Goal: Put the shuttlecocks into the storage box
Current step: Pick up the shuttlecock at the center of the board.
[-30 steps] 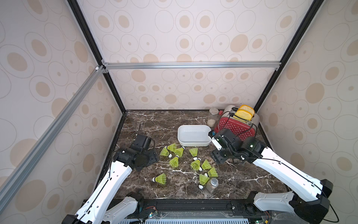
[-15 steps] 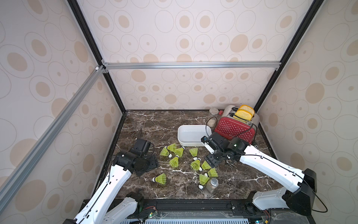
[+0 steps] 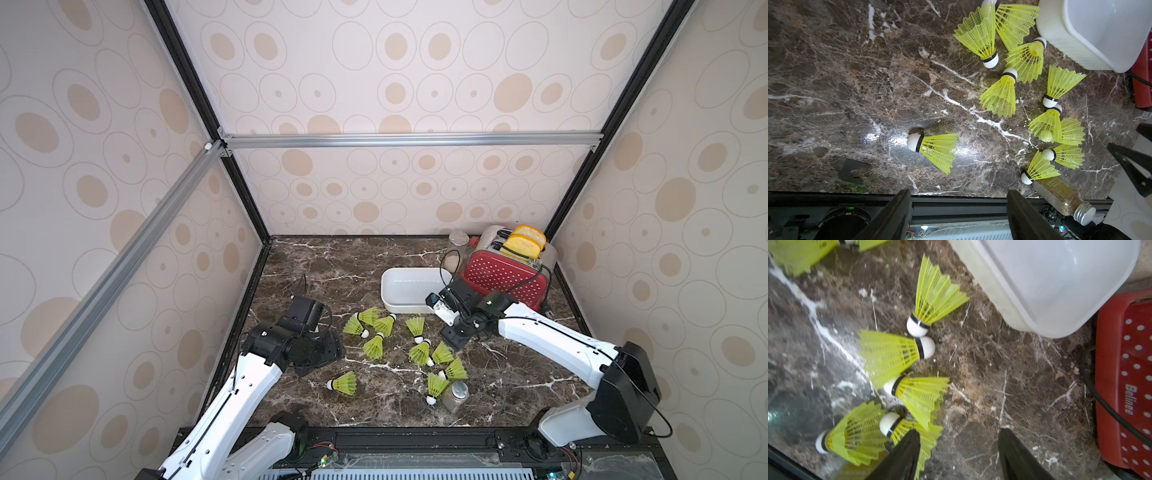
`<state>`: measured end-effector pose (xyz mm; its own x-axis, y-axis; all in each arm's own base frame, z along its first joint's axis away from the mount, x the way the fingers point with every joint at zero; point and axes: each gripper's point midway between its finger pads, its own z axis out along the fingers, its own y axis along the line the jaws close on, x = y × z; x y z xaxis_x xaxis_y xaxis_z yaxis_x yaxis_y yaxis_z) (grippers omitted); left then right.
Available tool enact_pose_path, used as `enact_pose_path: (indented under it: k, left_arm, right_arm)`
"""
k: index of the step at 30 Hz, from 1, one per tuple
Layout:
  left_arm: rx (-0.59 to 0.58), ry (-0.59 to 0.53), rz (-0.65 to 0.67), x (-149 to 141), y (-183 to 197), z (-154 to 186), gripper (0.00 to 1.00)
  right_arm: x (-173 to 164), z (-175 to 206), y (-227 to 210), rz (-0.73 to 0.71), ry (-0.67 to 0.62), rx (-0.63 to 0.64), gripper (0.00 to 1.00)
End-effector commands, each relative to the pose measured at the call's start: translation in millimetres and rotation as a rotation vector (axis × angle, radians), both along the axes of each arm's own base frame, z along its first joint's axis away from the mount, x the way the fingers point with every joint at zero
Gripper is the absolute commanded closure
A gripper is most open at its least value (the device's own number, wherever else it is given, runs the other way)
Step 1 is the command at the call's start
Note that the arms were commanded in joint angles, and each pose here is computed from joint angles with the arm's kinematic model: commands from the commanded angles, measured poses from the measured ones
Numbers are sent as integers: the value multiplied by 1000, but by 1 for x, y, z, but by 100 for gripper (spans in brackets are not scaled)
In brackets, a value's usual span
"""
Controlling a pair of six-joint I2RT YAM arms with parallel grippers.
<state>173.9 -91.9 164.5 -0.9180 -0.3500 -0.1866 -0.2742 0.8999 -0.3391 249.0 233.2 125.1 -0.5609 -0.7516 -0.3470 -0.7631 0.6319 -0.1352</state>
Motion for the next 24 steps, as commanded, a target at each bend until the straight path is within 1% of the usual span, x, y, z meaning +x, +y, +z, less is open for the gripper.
enact_pose_path:
  k: [1,4,7,10,13,18,21,24]
  left_arm:
    - [-9,-28,-22,0,-2,5,25]
    - [-15,-38,-23,0,-3,8,26]
    - [-23,-56,-27,-2,-2,11,25]
    - [-45,-92,-54,-5,-5,16,25]
    - [-98,-156,-102,-9,-12,25,24]
    - [-257,-274,-197,-17,-34,40,20]
    - [-303,-352,-216,-19,-38,46,17]
    - [-340,-464,-206,-10,-40,55,16]
  right_arm:
    - [6,-2,29,-184,53,154,34]
    - [16,-14,41,-256,17,160,35]
    - [22,-28,51,-314,51,147,36]
    - [23,-38,65,-310,52,130,36]
    - [25,-45,68,-339,58,118,36]
    - [28,-54,70,-389,57,136,37]
    - [26,-62,73,-413,81,149,37]
    - [21,-71,76,-428,112,151,37]
